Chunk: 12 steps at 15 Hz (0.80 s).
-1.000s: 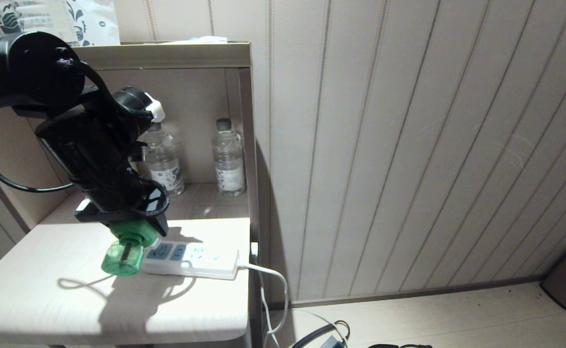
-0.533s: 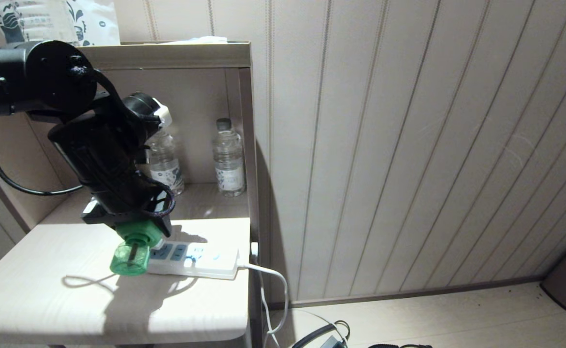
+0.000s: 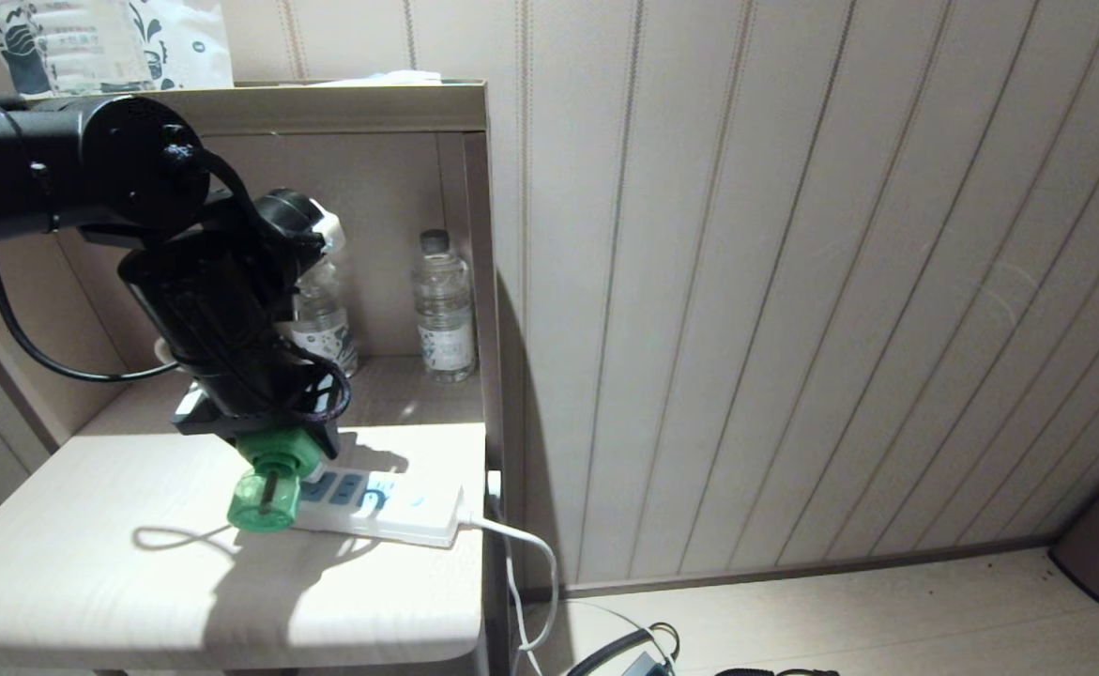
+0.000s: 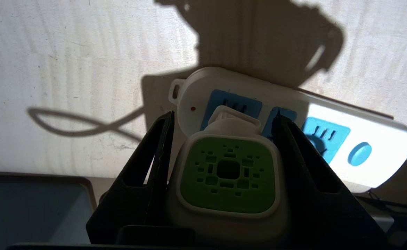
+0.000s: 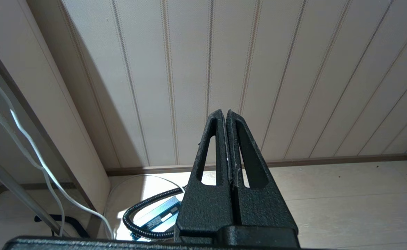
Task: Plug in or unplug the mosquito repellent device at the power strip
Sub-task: Insert the plug into the socket
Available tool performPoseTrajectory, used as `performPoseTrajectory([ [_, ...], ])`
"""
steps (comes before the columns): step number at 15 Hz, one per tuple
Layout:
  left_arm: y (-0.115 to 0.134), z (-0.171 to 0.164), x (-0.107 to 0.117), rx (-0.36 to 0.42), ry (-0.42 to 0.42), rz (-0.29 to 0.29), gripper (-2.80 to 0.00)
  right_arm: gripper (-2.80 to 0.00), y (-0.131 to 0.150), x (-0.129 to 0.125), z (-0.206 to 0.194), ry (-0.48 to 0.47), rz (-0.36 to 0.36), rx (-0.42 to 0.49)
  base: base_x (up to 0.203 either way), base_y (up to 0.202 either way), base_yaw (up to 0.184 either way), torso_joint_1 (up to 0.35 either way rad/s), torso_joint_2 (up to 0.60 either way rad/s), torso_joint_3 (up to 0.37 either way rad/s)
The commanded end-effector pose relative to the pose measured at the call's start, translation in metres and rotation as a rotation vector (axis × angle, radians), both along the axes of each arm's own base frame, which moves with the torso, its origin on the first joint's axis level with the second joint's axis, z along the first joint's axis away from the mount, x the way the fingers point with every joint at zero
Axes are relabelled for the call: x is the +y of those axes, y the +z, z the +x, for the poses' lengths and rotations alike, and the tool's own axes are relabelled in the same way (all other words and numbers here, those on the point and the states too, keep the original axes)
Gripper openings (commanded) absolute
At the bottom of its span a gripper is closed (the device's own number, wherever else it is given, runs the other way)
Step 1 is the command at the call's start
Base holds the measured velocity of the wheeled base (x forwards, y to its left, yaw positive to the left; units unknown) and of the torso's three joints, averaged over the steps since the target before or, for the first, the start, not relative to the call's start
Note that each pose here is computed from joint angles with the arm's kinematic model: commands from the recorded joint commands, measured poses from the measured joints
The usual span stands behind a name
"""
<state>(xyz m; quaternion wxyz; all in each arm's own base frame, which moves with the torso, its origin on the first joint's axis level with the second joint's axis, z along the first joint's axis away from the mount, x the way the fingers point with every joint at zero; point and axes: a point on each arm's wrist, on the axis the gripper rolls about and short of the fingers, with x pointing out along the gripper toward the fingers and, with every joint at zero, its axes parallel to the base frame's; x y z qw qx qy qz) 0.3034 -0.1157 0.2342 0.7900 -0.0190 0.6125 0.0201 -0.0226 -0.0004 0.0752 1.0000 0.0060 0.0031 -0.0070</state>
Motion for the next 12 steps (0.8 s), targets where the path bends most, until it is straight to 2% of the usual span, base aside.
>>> performPoseTrajectory([
  [1, -0.003, 0.001, -0.001, 0.013, -0.003, 0.006, -2.80, -2.80, 0.000, 0.000, 0.000, 0.001, 0.000, 0.000, 0.000, 0.000, 0.000, 0.000, 0.00, 0.000],
  [4, -0.014, 0.010, -0.005, 0.031, -0.007, 0.016, -2.80, -2.80, 0.000, 0.000, 0.000, 0.000, 0.000, 0.000, 0.000, 0.000, 0.000, 0.000, 0.00, 0.000],
  [9, -0.030, 0.024, -0.011, 0.009, -0.022, 0.084, -2.80, -2.80, 0.000, 0.000, 0.000, 0.000, 0.000, 0.000, 0.000, 0.000, 0.000, 0.000, 0.00, 0.000],
  [12, -0.032, 0.027, -0.012, 0.000, -0.026, 0.090, -2.80, -2.80, 0.000, 0.000, 0.000, 0.000, 0.000, 0.000, 0.000, 0.000, 0.000, 0.000, 0.00, 0.000],
])
